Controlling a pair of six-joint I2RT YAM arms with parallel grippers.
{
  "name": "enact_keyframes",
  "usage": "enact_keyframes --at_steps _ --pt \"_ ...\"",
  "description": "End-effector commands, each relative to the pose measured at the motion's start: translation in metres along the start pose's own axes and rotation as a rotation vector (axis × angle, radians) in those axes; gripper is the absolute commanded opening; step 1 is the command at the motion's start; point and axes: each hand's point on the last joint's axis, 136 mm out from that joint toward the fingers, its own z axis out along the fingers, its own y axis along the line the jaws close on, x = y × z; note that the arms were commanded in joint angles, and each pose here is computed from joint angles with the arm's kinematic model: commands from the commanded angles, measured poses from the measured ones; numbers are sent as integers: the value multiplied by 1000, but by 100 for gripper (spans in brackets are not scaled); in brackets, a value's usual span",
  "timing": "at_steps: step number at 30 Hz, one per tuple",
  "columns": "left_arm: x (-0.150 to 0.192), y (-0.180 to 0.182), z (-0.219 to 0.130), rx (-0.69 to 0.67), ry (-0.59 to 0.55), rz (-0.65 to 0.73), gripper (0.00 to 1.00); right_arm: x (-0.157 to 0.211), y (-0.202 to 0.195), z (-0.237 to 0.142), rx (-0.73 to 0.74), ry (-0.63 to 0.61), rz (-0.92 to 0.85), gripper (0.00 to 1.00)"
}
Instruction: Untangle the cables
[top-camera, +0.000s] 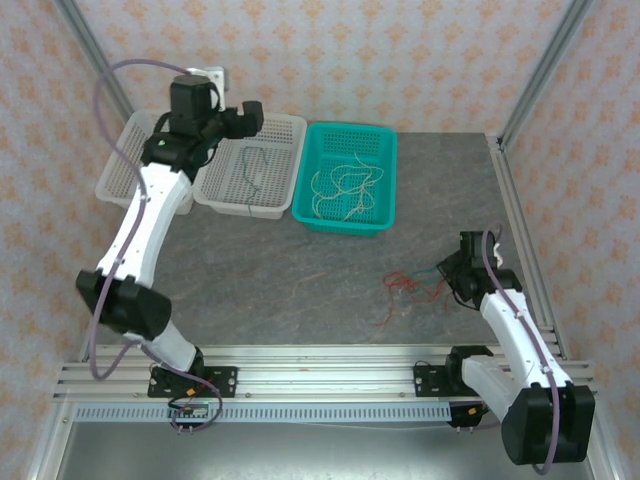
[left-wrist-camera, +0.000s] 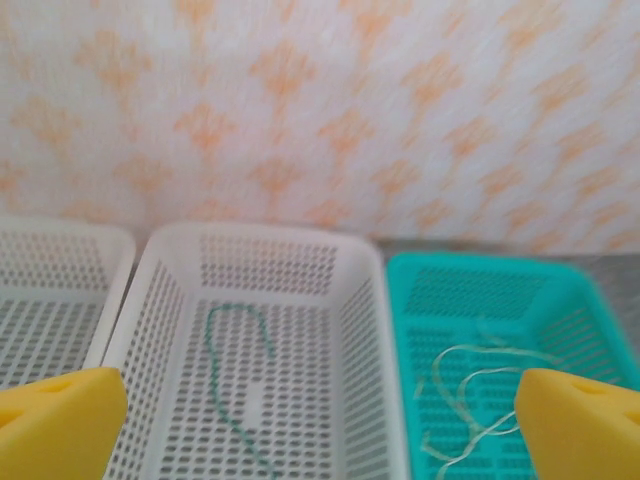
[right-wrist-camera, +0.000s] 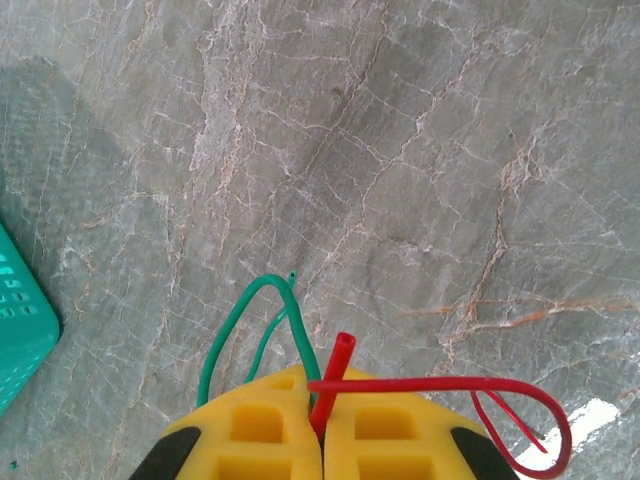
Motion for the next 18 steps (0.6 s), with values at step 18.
enact_keyframes --at_steps 18 --pt "240 -114 -113 408 318 -155 90 119 84 9 -298 482 -340 9"
